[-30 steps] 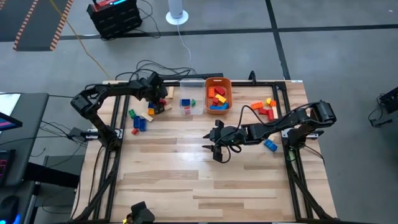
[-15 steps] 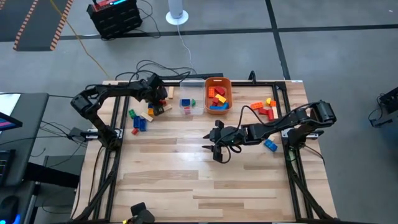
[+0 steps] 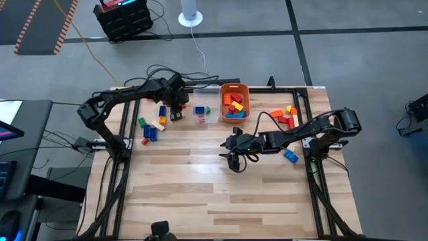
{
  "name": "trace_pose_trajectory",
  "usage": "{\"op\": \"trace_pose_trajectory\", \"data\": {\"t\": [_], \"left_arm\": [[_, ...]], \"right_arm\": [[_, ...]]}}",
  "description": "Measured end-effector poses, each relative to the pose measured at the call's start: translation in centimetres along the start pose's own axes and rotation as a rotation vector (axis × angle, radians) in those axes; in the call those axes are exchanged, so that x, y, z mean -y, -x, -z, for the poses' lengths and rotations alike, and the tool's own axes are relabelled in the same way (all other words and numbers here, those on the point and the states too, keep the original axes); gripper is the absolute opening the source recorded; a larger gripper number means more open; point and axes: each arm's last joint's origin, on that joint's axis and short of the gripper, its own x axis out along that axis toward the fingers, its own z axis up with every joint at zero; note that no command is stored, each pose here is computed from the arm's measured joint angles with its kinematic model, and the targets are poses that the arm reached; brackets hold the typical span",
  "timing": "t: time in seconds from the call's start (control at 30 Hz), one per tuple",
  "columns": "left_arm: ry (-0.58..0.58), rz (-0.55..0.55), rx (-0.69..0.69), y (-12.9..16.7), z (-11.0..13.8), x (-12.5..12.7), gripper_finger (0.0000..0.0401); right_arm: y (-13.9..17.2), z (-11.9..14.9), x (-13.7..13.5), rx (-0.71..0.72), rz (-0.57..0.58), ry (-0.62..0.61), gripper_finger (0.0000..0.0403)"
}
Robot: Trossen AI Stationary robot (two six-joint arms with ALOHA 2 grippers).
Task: Sort blocks by size
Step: Put the red rectangle block into the orange bin
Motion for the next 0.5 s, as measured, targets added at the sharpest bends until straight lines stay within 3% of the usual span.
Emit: {"op": "trace_pose_trajectory", "data": {"t": [0.27,0.5], "left_arm": [[-0.089,-0.016,-0.017,3.7,-2.8,1.0,0.0125],[-0.110,-0.045,0.153,5.8,-5.8,2.0,0.0125]], "right_arm": [[0.0,0.7,0.3,-0.072,0.034,-0.024,0.0226],[2.6,-0.2,1.1,-0.057,0.231,-0.050,0.0226]]}}
